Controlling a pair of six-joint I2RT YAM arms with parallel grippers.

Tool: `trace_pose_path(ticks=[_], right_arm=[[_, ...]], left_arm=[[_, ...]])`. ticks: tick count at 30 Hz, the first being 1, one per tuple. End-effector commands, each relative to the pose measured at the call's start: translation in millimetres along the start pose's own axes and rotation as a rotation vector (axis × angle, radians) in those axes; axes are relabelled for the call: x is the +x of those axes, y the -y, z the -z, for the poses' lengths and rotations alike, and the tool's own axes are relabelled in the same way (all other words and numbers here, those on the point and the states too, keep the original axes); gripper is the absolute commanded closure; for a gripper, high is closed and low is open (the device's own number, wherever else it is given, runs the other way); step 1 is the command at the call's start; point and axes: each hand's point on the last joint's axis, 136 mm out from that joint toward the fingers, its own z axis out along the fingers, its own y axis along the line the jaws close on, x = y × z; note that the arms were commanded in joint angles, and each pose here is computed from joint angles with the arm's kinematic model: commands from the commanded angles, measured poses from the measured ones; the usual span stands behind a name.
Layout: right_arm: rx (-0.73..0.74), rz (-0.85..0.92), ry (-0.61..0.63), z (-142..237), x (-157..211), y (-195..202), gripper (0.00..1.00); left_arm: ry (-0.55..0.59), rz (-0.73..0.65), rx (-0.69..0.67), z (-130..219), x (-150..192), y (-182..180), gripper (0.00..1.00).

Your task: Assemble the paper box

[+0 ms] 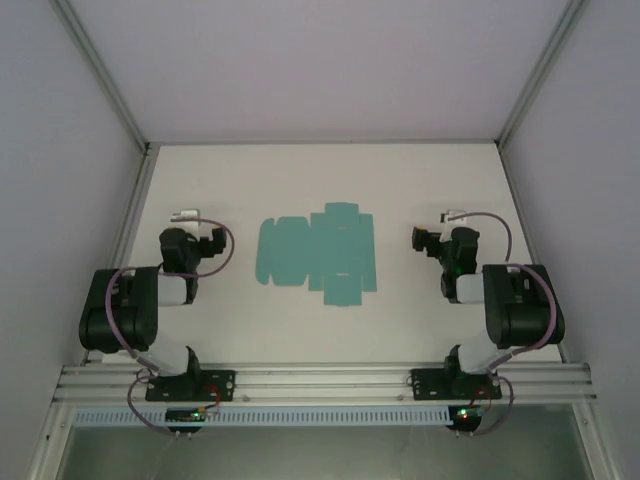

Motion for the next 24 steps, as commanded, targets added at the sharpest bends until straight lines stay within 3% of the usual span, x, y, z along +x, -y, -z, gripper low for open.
trace_pose_path(ticks=[1, 16, 21, 24], right_arm=[[-0.003, 0.012, 0.021, -1, -7, -2, 0.01], [-0.041, 0.004, 0.023, 0, -7, -4, 0.01], [0.023, 0.024, 0.022, 9, -30, 2, 0.01], [0.016, 0.053, -0.010, 13, -47, -6, 0.01]], left_arm=[[0.033, -0.009, 0.012, 0, -7, 1, 0.00], [0.036, -0.007, 0.014, 0, -9, 1, 0.00], [-0.035, 0.011, 0.004, 2, -32, -1, 0.00], [-0.072, 0.091, 0.016, 11, -45, 2, 0.00]])
